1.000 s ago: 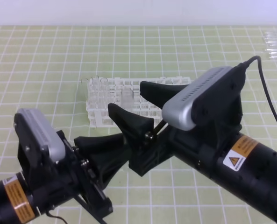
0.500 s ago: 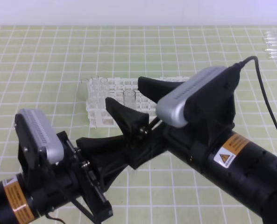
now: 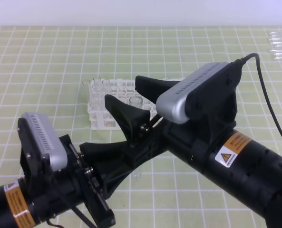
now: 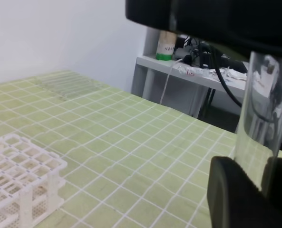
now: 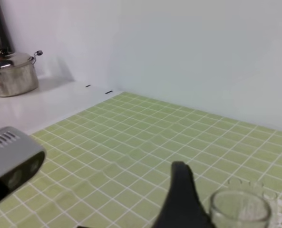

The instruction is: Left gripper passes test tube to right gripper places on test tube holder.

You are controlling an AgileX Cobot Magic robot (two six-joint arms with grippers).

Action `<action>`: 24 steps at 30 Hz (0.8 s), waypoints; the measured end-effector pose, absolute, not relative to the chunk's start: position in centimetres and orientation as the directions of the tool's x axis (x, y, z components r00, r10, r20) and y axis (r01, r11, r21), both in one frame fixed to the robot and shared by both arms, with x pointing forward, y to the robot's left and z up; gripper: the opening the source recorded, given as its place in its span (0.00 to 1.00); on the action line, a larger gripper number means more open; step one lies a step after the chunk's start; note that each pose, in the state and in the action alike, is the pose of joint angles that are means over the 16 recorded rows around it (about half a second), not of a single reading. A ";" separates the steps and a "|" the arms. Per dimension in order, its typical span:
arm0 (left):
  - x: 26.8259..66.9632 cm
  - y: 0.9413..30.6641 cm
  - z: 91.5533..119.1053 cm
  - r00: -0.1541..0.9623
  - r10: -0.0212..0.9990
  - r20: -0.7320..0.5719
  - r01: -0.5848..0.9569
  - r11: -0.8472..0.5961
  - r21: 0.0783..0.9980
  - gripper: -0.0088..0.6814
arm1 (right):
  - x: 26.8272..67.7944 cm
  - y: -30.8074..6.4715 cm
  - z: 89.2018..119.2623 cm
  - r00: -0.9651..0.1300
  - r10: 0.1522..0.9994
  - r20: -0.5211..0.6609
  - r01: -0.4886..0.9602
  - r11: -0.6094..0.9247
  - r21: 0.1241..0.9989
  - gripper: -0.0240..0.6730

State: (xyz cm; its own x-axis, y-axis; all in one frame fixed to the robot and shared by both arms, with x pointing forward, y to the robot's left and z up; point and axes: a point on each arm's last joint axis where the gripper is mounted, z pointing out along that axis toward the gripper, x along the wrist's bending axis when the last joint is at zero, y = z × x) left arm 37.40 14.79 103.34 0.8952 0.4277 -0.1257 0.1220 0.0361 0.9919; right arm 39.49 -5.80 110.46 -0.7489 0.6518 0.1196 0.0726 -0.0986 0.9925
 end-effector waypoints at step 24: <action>37.4 14.8 103.8 0.901 0.419 -0.110 0.087 0.074 0.993 0.12 | 39.4 -5.7 110.4 -0.757 0.643 0.119 0.081 -0.088 0.993 0.41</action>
State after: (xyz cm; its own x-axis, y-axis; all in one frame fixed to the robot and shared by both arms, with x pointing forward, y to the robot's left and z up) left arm 37.41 14.76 103.76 0.9012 0.4192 -0.1100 0.0867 0.0743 0.9935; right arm 39.38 -5.67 110.43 -0.7566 0.6429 0.1191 0.0812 -0.0884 0.9928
